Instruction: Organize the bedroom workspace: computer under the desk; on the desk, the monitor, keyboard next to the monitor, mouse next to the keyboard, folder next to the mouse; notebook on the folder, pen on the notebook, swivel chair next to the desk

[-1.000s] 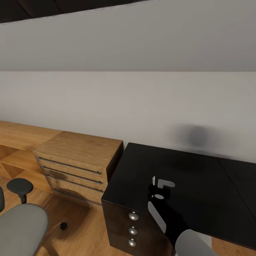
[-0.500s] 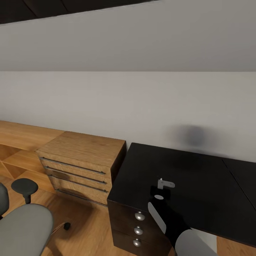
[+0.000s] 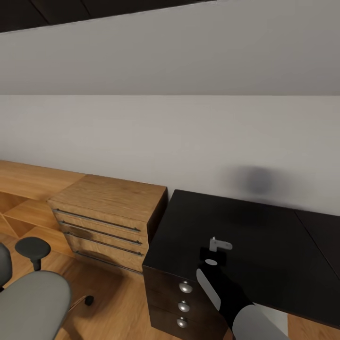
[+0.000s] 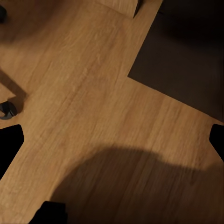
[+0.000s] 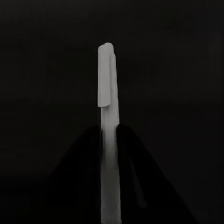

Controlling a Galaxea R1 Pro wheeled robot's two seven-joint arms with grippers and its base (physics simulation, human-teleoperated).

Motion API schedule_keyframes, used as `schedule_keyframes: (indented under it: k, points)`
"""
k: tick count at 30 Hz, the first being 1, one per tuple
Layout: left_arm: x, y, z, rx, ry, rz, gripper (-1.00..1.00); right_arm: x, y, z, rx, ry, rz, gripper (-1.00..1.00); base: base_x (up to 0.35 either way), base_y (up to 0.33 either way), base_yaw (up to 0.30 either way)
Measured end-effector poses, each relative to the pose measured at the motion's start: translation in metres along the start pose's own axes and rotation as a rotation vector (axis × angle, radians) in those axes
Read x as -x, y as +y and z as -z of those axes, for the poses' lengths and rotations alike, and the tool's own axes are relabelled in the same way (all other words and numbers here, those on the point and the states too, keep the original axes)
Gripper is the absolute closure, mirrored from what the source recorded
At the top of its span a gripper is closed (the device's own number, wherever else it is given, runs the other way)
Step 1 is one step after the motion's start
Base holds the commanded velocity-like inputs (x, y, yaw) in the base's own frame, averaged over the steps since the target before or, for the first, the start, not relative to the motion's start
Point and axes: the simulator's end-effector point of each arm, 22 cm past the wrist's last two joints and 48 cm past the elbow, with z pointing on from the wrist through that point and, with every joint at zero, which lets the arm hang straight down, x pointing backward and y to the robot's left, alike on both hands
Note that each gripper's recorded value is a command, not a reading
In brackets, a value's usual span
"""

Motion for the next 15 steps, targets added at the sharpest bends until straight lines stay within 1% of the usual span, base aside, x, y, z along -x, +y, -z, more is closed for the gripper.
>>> schedule_keyframes:
  k: [3, 5, 7, 8, 11, 13, 15]
  points:
    - [0.004, 0.000, 0.004, 0.002, -0.001, 0.002, -1.00, -0.001, -0.002, 0.002, -0.005, 0.013, 0.005, 1.00, 0.000, 0.000, 0.000]
    - [0.006, 0.000, 0.007, 0.004, -0.001, 0.002, -1.00, 0.000, -0.003, 0.003, -0.005, 0.023, -0.005, 1.00, 0.000, 0.000, 0.000]
    - [0.007, 0.000, 0.010, 0.004, -0.001, 0.002, -1.00, 0.006, -0.003, 0.006, -0.003, 0.018, -0.006, 1.00, 0.000, 0.000, 0.000]
    - [0.009, -0.001, 0.011, 0.004, -0.005, 0.004, -1.00, 0.014, -0.001, 0.008, 0.003, 0.015, -0.005, 1.00, 0.000, 0.000, 0.000]
    - [0.015, -0.001, 0.015, 0.004, -0.021, 0.013, -1.00, 0.039, 0.004, 0.020, 0.033, 0.024, 0.022, 1.00, 0.000, 0.000, 0.000]
    - [0.018, -0.001, 0.018, 0.004, -0.026, 0.015, -1.00, 0.064, 0.001, 0.028, 0.048, 0.012, 0.037, 1.00, 0.000, 0.000, 0.000]
    - [0.020, -0.002, 0.021, 0.004, -0.026, 0.016, -1.00, 0.081, -0.001, 0.034, 0.057, -0.005, 0.035, 1.00, 0.000, 0.000, 0.000]
